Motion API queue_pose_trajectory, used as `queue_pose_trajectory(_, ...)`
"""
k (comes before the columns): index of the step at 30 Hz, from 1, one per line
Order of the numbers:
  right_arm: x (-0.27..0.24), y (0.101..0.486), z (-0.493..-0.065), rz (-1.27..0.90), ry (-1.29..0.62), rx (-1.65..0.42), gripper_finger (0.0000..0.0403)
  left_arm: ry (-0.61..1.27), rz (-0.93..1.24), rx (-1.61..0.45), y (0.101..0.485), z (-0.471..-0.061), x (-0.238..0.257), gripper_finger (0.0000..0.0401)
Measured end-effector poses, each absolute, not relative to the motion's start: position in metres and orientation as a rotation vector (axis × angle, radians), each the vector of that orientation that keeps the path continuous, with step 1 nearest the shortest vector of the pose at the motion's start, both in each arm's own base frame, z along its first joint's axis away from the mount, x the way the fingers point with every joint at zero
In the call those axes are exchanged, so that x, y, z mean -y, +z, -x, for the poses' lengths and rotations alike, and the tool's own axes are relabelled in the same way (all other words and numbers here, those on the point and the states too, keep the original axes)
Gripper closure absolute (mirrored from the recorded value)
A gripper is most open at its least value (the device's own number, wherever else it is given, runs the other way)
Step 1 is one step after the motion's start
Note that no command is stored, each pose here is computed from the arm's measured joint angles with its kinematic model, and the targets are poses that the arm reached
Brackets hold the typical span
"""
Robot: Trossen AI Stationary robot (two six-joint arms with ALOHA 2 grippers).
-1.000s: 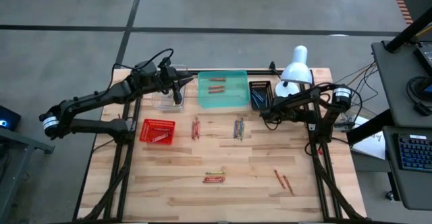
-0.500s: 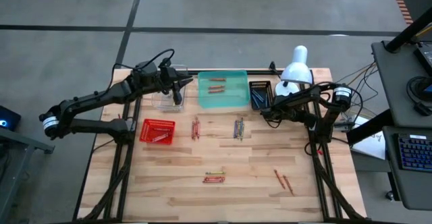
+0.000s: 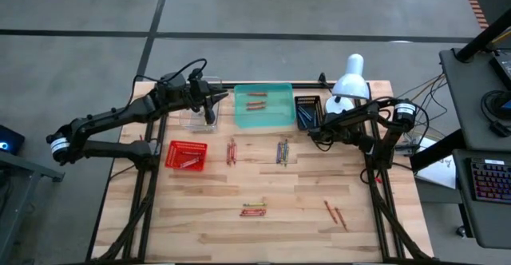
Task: Sort crayons
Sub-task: Put the red crayon into the red bin
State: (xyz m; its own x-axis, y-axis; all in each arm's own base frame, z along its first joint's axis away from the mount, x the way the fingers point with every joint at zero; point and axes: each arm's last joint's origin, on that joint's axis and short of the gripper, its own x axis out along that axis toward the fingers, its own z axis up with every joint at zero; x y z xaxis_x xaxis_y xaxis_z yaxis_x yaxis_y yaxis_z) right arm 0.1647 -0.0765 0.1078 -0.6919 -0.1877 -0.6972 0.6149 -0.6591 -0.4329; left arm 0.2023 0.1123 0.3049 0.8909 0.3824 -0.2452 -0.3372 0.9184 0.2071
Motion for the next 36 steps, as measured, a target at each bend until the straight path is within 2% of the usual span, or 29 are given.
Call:
queue_pose_trajectory(13,0.086,0.108,-0.160,-0.911,-2.412,-0.874,0.0376,0.373,-0.174,-0.302,0.304,-0.202,-0.112,0.0362)
queue_pose_trajectory(18,0.091,0.104,-0.160,-0.992,-2.423,-0.840,0.0376,0.475,-0.229,-0.322,0.305,-0.200,-0.115,0.0362)
queue_pose_trajectory(25,0.090,0.101,-0.157,-1.033,-2.415,-0.870,0.0376,0.613,-0.267,-0.370,0.304,-0.197,-0.118,0.0362)
queue_pose_trajectory(36,0.088,0.102,-0.159,-1.110,-2.377,-0.991,0.0376,0.613,-0.291,-0.375,0.305,-0.197,-0.118,0.0362)
